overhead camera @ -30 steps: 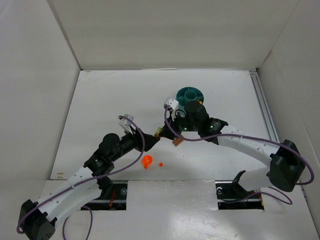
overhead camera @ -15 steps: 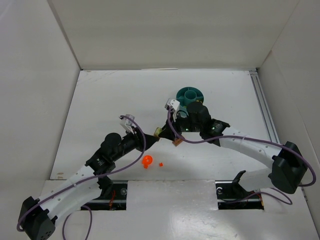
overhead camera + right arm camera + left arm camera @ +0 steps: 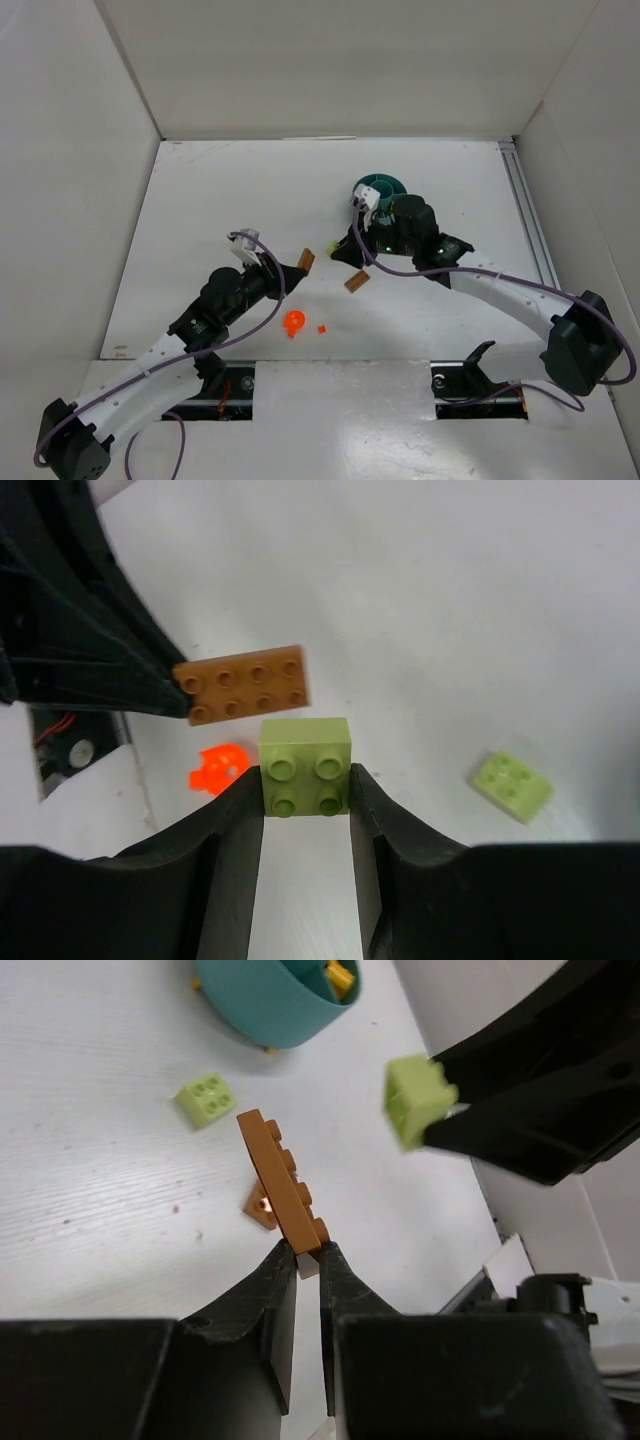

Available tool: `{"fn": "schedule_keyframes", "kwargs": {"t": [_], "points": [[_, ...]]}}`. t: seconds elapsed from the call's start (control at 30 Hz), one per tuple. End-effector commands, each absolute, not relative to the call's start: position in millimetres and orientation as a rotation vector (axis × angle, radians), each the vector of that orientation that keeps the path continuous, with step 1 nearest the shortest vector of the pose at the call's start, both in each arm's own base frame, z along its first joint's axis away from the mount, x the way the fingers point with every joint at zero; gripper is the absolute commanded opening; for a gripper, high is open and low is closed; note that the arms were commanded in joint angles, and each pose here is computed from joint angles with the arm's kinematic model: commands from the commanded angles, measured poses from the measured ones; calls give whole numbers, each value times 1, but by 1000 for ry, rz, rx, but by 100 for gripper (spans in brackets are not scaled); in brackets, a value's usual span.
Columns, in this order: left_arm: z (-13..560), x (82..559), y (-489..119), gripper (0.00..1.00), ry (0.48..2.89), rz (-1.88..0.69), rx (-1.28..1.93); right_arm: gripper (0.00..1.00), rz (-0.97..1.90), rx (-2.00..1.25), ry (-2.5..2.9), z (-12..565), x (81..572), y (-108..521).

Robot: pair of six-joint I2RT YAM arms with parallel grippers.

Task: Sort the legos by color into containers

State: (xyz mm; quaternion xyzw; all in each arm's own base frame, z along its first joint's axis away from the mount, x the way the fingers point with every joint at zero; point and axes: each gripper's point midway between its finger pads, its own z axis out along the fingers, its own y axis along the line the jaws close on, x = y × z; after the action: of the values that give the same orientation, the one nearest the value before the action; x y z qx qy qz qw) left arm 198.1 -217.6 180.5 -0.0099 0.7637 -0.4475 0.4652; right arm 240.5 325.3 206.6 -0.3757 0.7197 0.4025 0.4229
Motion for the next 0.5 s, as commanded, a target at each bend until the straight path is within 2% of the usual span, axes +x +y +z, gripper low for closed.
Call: {"fn": "schedule_keyframes", "kwargs": {"t": [0.0, 0.17, 0.4, 0.47], "points": [[167, 210, -201, 0, 1910, -993, -152, 14, 925, -862, 1760, 225, 265, 299], [149, 220, -197, 0, 1985, -900, -205, 14, 710, -796, 1779, 237, 313, 259], [151, 244, -196, 0, 2005, -791, -255, 17, 206, -706, 1983, 206, 391, 212], [152, 245, -197, 0, 2005, -784, -244, 17, 150, -717, 1986, 203, 405, 211]]}}
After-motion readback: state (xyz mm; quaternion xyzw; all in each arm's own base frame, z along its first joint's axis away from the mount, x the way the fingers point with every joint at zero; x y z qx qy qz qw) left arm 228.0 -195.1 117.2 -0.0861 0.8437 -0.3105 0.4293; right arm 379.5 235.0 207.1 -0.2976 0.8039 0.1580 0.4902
